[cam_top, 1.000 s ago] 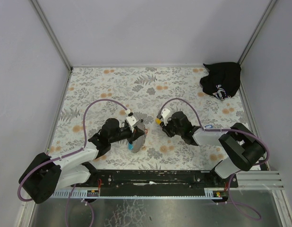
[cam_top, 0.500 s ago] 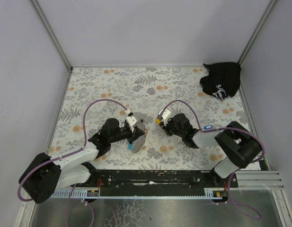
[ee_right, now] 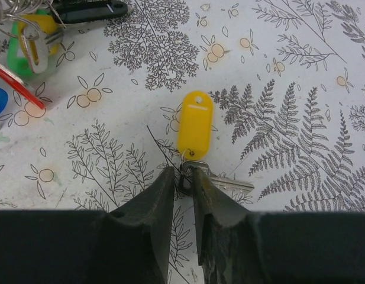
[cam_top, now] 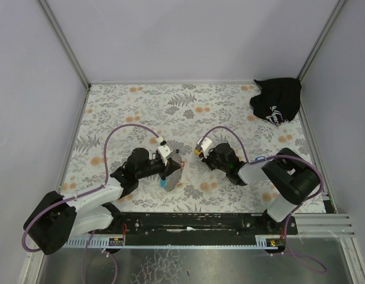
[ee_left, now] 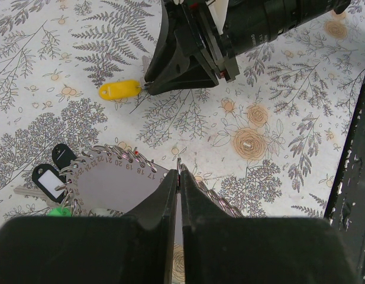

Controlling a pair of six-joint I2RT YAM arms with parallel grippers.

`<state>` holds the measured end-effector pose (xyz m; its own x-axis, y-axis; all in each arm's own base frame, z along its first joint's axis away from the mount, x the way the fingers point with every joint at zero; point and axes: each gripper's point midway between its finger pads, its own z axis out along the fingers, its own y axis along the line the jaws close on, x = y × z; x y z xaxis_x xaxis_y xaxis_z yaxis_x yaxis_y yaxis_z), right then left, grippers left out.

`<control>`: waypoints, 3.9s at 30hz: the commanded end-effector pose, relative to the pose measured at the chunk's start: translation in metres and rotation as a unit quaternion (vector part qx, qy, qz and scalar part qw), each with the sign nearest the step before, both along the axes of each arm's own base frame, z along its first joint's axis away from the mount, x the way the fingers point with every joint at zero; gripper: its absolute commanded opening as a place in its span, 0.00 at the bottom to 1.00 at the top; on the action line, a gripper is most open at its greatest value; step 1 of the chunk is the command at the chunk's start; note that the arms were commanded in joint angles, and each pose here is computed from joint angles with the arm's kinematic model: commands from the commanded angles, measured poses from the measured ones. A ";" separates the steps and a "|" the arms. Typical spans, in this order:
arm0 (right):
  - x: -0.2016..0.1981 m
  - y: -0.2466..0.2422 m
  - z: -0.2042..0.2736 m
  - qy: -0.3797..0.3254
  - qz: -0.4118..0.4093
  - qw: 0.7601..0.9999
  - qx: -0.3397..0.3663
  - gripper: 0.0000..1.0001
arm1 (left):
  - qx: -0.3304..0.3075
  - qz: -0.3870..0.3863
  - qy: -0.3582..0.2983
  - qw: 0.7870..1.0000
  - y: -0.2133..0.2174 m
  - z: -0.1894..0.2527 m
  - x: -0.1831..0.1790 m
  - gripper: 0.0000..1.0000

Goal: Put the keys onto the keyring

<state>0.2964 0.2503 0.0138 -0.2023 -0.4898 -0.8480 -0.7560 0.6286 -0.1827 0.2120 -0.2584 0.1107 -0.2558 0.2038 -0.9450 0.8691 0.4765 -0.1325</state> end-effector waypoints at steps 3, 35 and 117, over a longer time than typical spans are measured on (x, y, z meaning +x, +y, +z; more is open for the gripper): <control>0.015 0.011 0.016 -0.039 -0.003 0.999 0.013 0.25 | -0.026 -0.005 -0.026 0.999 -0.006 0.021 0.003 0.00; -0.004 0.025 0.048 -0.019 0.067 0.997 0.023 0.00 | -0.031 -0.008 -0.032 0.999 -0.006 0.024 0.002 0.00; -0.104 0.071 0.106 -0.006 0.403 0.914 0.038 0.00 | -0.039 -0.120 -0.019 0.992 -0.028 0.022 -0.029 0.00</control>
<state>0.1868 0.3099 0.1021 0.1605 -0.4538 -0.8765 -0.9862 -0.1104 -0.1234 0.1784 -0.2747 0.1070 -0.2473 0.2337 -0.9404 0.9410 0.2895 -0.1755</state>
